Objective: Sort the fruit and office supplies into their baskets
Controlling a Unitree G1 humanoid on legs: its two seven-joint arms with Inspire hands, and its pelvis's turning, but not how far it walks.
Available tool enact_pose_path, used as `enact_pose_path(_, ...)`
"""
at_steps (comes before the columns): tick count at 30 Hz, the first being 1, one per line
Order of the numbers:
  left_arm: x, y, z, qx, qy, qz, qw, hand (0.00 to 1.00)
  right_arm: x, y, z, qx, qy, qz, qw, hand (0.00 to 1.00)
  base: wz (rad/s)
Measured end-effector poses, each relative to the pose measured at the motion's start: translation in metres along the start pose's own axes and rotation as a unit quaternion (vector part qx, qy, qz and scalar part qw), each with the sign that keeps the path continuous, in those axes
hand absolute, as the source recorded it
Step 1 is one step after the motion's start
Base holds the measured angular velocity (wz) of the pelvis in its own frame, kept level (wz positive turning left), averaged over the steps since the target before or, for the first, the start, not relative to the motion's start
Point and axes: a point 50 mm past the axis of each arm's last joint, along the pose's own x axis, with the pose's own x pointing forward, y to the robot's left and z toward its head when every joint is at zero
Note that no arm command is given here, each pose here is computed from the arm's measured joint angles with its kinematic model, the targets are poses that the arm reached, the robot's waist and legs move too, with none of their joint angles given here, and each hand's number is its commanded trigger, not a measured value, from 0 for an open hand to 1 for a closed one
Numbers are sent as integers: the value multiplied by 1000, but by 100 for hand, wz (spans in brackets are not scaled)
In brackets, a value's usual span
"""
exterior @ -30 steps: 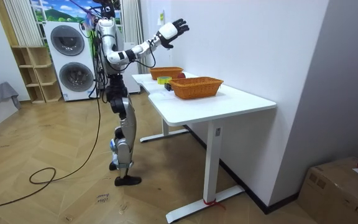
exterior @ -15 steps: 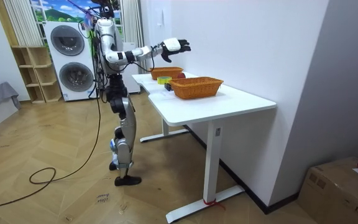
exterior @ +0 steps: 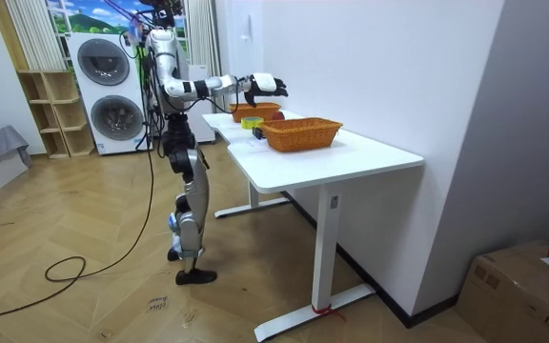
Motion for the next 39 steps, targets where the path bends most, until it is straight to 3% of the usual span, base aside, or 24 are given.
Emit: enact_pose_path(39,1,4,13,25,-28,-15,999,0,-3,37,-19,-69,92,188,975,0,1)
